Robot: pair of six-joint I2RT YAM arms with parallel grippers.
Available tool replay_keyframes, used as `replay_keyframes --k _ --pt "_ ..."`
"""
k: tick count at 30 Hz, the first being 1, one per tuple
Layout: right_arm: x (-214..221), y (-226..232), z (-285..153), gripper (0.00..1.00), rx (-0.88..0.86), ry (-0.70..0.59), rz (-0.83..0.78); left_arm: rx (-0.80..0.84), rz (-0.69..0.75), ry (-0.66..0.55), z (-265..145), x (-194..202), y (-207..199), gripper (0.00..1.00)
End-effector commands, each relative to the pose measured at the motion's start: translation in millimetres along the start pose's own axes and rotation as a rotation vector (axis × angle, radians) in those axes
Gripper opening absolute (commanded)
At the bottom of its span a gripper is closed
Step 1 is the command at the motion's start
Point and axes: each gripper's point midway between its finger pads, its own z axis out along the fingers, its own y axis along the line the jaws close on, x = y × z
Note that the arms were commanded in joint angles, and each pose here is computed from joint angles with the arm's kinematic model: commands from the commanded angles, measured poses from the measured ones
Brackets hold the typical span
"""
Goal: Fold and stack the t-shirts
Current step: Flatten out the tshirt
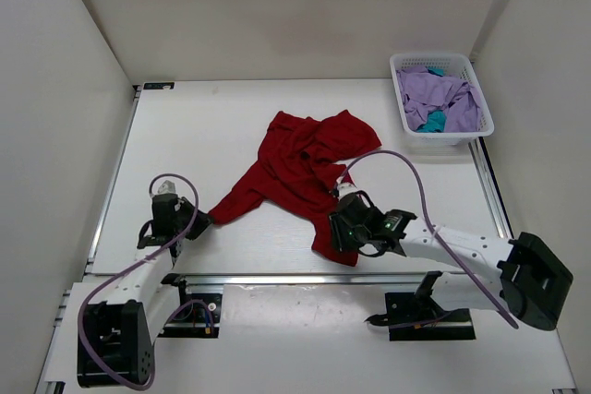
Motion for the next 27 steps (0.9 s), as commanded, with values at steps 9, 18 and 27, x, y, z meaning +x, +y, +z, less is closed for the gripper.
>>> replay_keyframes --k 9,18,27 --pt "6.2 8.2 1.3 0.30 0.119 0.064 -0.018 -0.046 0.121 -0.043 -12.8 -17.2 -20.8 0.02" --pt "18.0 9.4 4.4 0.31 0.183 0.110 -0.019 -0.090 0.122 -0.025 -13.2 -9.4 -12.9 0.12" --pt "25.6 -2.1 12.3 0.32 0.244 0.151 -0.018 -0.097 0.114 -0.004 -10.7 1.2 -6.6 0.16"
